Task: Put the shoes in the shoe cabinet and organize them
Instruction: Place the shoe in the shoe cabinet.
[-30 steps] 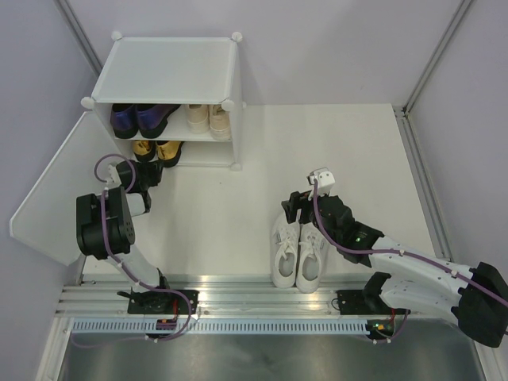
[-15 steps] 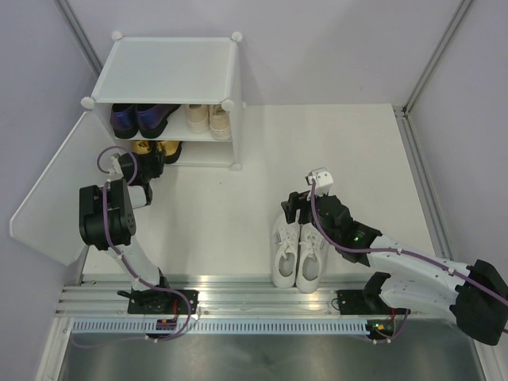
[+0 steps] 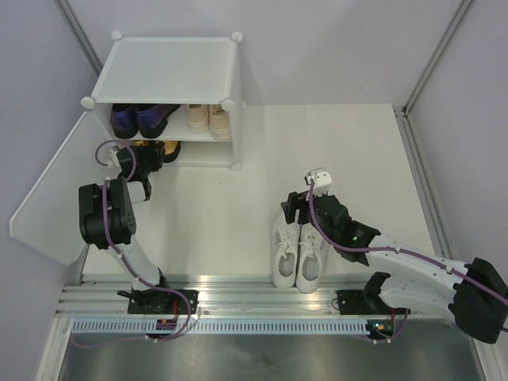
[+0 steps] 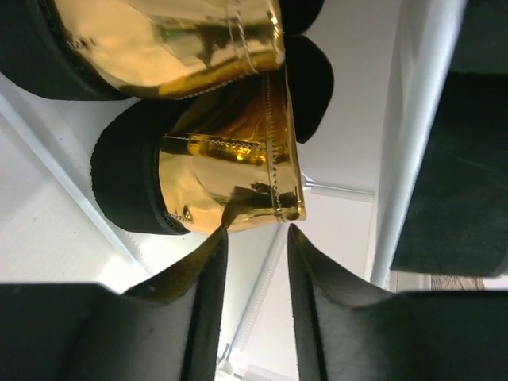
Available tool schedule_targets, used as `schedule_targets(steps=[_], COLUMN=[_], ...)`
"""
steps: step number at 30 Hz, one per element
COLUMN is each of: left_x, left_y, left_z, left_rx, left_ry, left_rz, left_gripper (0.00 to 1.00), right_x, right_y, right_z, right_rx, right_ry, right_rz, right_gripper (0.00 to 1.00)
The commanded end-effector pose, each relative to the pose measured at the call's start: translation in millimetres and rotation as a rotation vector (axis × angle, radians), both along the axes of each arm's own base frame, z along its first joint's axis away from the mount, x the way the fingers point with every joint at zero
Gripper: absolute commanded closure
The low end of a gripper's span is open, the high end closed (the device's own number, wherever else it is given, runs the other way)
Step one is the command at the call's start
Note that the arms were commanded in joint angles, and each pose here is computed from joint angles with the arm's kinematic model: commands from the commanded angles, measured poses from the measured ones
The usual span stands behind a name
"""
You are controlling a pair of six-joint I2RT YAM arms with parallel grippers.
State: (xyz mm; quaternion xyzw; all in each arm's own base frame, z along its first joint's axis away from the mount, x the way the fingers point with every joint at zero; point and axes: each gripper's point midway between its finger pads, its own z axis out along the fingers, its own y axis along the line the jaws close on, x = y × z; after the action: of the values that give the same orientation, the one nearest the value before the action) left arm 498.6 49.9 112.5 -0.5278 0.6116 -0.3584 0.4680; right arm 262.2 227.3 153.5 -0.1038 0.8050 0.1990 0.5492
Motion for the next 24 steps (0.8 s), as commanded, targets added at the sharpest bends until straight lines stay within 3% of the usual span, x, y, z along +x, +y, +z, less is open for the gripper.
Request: schedule_targets(steps=[1,5,10,12,16,17,19,24], left_x=[1,-23,-57,-70,-91,-99,-110,-146], left_y=[-8,-19,-41,-51,-66,-71,-77,-91], left_z=[47,60,70,93,126,121,148,171], left_rx=[0.084,0.127,0.108,0.157,0.370,0.391,0.477,0.635], left_ry=[-0.151,-0.153,-0.172,-0.216,-0.223,-0.168,-0.214,-0.235], left_rz=[-0.056,-0.096,-0.175,-0.211,-0.293,-0.323,-0.352,-0.374], left_gripper=[0.59,0.52,0.37,0.30,0.08,0.01,0.00,0.01], right_x=[8,6,3,2,1,0,-5,-25], right_y=[5,8,16,18,16,14,14,21], right_z=[29,32,31,30,21,15,8,-1], right_rx=[0.053,0.064,0.075,0.067,0.034,0.015,0.014,0.037], right_ry=[-0.060,-0.060,-0.035,-0.015,0.045,0.077,0.121,0.212], right_rz=[-0.012,0.008,0.047,0.052,0.033,0.026,0.029,0.098], right_gripper=[0.22,0.22,0.22,0.22,0.22,0.22,0.23,0.32])
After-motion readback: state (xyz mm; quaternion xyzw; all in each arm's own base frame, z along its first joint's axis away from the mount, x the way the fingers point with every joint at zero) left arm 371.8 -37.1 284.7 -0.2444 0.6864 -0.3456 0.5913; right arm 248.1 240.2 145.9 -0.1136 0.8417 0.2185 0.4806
